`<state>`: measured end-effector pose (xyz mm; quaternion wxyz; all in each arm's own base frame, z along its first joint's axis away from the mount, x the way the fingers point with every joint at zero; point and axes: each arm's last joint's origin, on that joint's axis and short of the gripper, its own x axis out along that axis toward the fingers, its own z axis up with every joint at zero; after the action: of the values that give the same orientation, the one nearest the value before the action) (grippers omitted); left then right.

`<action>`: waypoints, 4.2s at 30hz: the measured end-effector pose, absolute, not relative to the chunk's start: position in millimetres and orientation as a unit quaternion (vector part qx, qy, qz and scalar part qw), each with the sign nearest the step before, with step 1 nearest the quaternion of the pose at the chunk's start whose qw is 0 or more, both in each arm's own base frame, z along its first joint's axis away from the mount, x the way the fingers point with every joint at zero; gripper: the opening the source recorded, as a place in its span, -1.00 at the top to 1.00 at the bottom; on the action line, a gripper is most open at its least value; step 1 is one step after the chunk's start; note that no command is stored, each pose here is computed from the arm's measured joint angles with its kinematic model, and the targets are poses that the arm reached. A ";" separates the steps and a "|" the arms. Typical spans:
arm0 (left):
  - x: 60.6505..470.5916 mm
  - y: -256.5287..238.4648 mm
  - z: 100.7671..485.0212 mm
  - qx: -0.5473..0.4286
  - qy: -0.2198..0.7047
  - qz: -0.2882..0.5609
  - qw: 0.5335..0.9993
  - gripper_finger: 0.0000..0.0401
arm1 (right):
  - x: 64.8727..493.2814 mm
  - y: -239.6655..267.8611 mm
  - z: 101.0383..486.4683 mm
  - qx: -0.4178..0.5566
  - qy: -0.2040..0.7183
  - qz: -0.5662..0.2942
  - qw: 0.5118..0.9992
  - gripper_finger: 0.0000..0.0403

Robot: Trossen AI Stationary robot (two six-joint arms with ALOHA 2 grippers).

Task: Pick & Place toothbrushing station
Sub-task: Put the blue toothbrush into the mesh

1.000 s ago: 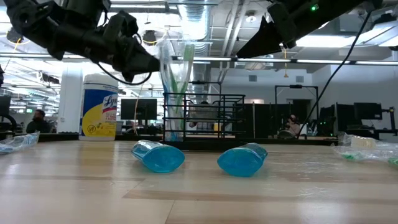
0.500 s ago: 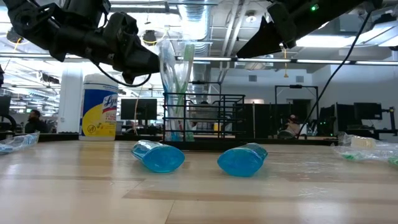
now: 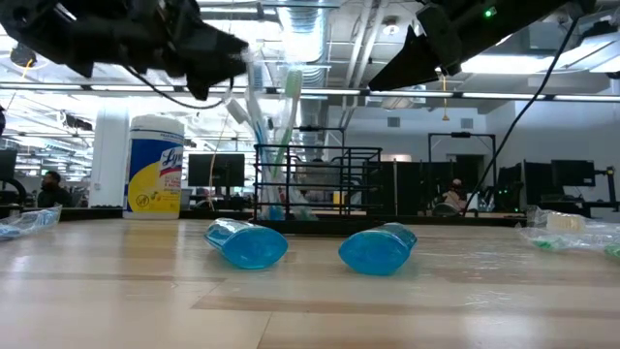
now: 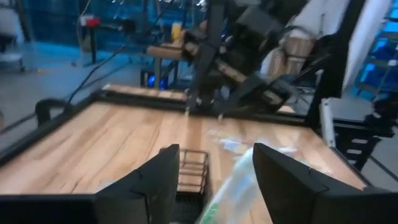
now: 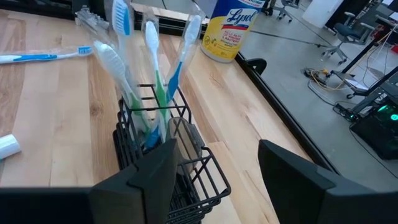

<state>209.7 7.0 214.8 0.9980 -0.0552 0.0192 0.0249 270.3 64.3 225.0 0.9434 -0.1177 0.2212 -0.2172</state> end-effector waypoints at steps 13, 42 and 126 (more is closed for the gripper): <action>182.0 0.0 200.3 -0.069 0.169 0.064 0.981 0.12 | 269.9 64.3 224.3 -0.117 0.224 -0.218 0.943 -0.06; 132.7 -22.0 148.6 -0.217 0.509 0.123 0.824 0.15 | 269.5 63.2 221.5 -0.108 0.239 -0.200 0.944 -0.06; 186.7 -26.0 168.5 -0.256 0.338 0.140 0.895 1.00 | 272.9 58.8 222.0 -0.094 0.240 -0.164 0.952 -0.06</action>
<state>186.7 -26.0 168.5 0.8950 -0.2558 0.3377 0.1398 272.9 58.8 222.0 0.9521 -0.0939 0.2402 -0.1640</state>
